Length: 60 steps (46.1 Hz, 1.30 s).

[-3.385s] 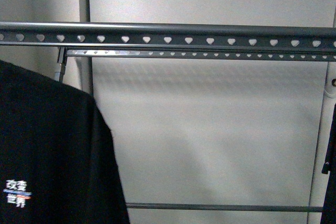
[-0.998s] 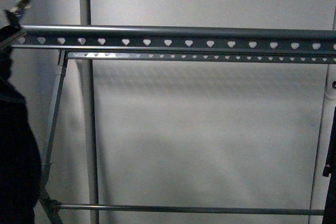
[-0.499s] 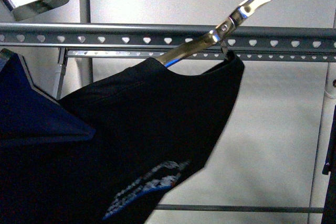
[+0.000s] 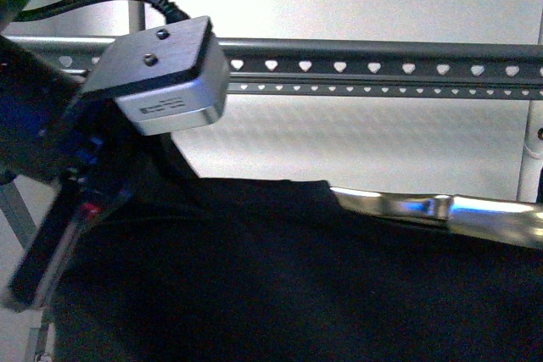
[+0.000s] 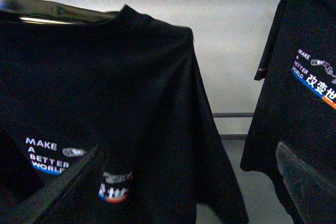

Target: Hang clothes on hanger

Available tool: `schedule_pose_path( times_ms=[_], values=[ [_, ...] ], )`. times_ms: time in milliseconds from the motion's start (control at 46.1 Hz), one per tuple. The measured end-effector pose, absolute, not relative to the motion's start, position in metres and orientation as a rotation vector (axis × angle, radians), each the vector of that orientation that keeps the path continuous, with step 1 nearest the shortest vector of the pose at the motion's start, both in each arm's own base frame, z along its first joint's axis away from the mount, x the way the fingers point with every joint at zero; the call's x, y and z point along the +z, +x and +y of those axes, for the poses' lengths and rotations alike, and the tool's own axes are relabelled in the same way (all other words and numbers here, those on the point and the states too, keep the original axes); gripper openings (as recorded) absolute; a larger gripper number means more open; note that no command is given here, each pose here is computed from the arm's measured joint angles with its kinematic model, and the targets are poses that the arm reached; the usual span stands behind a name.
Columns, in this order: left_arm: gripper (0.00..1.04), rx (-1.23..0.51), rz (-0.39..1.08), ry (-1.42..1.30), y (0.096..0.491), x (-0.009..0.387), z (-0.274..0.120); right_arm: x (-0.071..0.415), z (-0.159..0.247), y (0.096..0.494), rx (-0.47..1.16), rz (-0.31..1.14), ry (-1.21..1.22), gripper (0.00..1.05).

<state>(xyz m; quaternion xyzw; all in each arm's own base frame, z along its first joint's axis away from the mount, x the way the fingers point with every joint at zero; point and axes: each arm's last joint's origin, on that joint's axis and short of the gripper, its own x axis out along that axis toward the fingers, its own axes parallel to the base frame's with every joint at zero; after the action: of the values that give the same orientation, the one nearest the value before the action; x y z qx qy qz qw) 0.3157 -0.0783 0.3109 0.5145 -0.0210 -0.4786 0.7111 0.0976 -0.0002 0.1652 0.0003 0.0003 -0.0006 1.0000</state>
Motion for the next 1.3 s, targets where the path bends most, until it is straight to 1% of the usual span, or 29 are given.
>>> schedule_pose_path(
  times_ms=[130, 890, 933, 976, 998, 1041, 1085, 1150, 1215, 1280, 1302],
  values=[
    [0.04, -1.056, -0.115, 1.188, 0.317, 0.313, -0.084, 0.165, 0.000, 0.098, -0.001, 0.001, 0.001, 0.97],
    [0.04, -1.053, -0.116, 1.193, 0.318, 0.313, -0.084, 0.165, 0.000, 0.098, -0.001, 0.001, 0.001, 0.97],
    [0.04, -1.053, -0.116, 1.193, 0.318, 0.313, -0.084, 0.164, -0.001, 0.098, 0.026, 0.031, 0.015, 0.97],
    [0.04, -1.053, -0.116, 1.193, 0.318, 0.313, -0.084, 0.165, -0.002, 0.098, 0.107, 0.099, 0.048, 0.97],
    [0.04, -1.052, -0.116, 1.194, 0.318, 0.313, -0.083, 0.166, -0.003, 0.099, 0.179, 0.145, 0.066, 0.97],
    [0.04, -1.051, -0.115, 1.194, 0.318, 0.313, -0.083, 0.170, -0.006, 0.102, 0.245, 0.187, 0.080, 0.97],
    [0.04, -1.052, -0.116, 1.194, 0.318, 0.313, -0.084, 0.175, -0.011, 0.105, 0.281, 0.200, 0.075, 0.97],
    [0.04, -1.054, -0.118, 1.194, 0.317, 0.313, -0.084, 0.189, -0.020, 0.113, 0.305, 0.181, 0.013, 0.97],
    [0.04, -1.054, -0.117, 1.194, 0.317, 0.313, -0.084, 0.202, -0.028, 0.122, 0.285, 0.155, -0.078, 0.97],
    [0.04, -1.050, -0.115, 1.195, 0.318, 0.313, -0.083, 0.225, -0.038, 0.141, 0.255, 0.088, -0.294, 0.97],
    [0.04, -1.048, -0.113, 1.195, 0.318, 0.313, -0.083, 0.233, -0.041, 0.149, 0.263, 0.056, -0.422, 0.97]
  ],
)
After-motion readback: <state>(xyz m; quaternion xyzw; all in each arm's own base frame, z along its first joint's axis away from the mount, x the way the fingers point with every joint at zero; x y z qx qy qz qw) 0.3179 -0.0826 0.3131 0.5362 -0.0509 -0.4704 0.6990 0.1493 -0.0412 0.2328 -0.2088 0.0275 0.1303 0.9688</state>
